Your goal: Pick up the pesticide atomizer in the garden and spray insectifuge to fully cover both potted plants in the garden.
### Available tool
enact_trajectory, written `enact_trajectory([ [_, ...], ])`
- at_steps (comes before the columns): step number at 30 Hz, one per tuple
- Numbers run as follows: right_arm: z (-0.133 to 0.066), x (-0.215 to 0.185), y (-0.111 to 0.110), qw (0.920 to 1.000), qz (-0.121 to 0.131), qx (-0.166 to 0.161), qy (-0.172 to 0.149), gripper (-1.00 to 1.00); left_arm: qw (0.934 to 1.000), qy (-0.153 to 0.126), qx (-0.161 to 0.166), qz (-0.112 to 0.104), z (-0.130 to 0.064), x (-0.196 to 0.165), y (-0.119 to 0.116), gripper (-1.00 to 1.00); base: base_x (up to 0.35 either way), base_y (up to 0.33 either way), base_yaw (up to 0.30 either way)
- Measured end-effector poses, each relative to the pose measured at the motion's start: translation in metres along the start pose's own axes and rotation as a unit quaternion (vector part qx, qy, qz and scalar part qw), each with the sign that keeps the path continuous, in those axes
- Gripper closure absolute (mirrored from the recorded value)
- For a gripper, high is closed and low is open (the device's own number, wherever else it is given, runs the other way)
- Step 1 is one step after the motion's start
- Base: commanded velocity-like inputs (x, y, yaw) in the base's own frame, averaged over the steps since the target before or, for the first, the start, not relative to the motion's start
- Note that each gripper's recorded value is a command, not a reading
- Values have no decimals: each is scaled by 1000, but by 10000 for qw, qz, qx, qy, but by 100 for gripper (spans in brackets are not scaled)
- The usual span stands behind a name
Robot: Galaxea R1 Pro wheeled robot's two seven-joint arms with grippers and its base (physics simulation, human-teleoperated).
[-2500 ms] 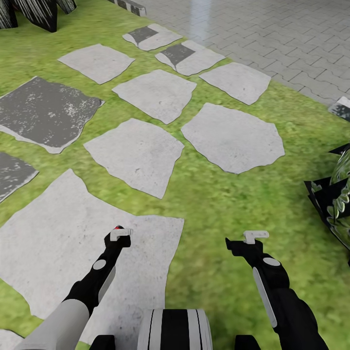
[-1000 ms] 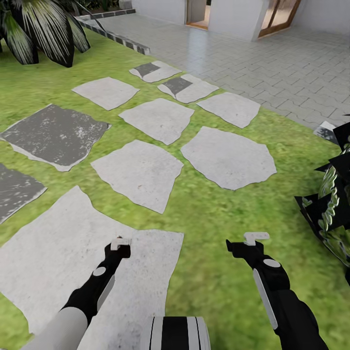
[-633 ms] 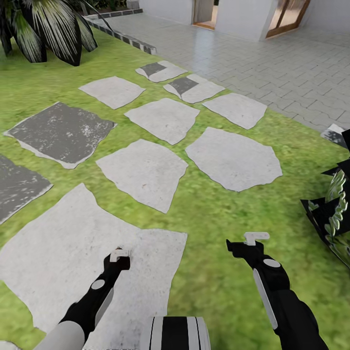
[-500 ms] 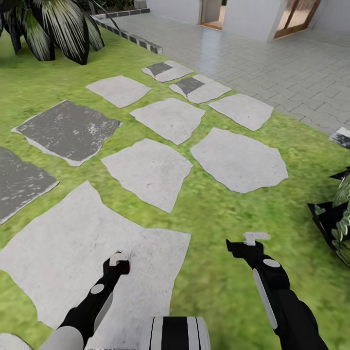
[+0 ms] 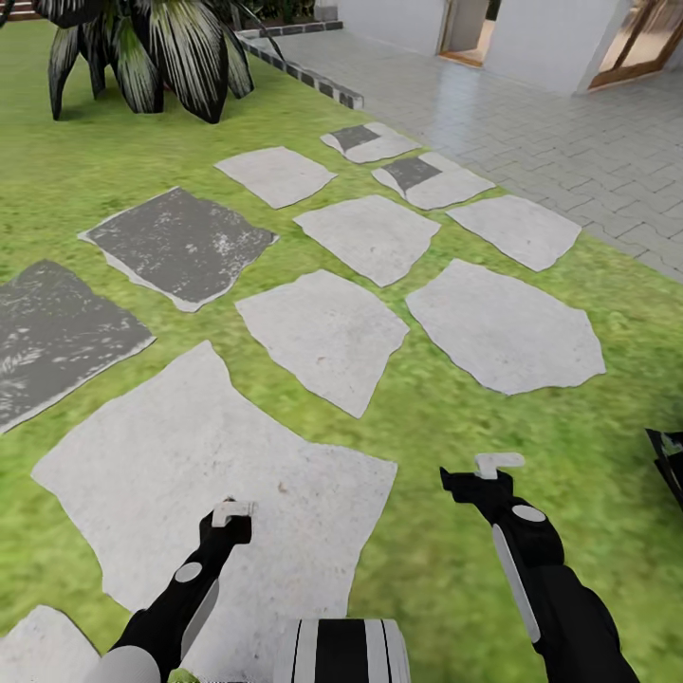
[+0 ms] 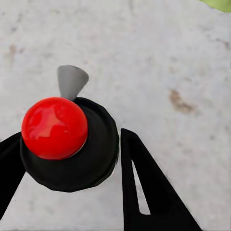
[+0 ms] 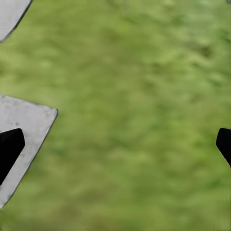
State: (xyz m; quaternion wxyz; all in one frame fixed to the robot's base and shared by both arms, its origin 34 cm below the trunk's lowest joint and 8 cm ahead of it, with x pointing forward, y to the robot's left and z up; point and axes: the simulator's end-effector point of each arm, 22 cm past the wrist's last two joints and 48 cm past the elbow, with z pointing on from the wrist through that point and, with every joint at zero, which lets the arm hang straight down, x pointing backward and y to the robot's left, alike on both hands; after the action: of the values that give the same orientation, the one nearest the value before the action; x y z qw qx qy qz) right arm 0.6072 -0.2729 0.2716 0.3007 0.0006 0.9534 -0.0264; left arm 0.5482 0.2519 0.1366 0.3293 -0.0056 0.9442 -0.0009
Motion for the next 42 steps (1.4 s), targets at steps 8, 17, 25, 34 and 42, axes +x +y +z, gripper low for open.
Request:
enact_trajectory([
  [8, -3, -5, 0, 10000, 3, -3, -46, -100, 10000, -48, 0, 0, -1, -6, 0, 100, 0, 0, 234],
  [17, -6, -10, 1, 10000, 2, -7, -97, -100, 9999, -100, 3, 0, -2, -12, 0, 100, 0, 0, 233],
  [25, -8, -14, 1, 9999, 4, -7, -142, -100, 9999, -146, 7, 0, -4, -17, 0, 100, 0, 0, 231],
  [34, -12, -19, 0, 9998, 7, -6, -195, -100, 9998, -199, 9, 0, -5, -23, -1, 100, 0, 0, 220],
  [42, -15, -24, 0, 9997, 9, -5, -244, -100, 9997, -250, -8, -1, -7, -29, 0, 100, 0, 0, 207],
])
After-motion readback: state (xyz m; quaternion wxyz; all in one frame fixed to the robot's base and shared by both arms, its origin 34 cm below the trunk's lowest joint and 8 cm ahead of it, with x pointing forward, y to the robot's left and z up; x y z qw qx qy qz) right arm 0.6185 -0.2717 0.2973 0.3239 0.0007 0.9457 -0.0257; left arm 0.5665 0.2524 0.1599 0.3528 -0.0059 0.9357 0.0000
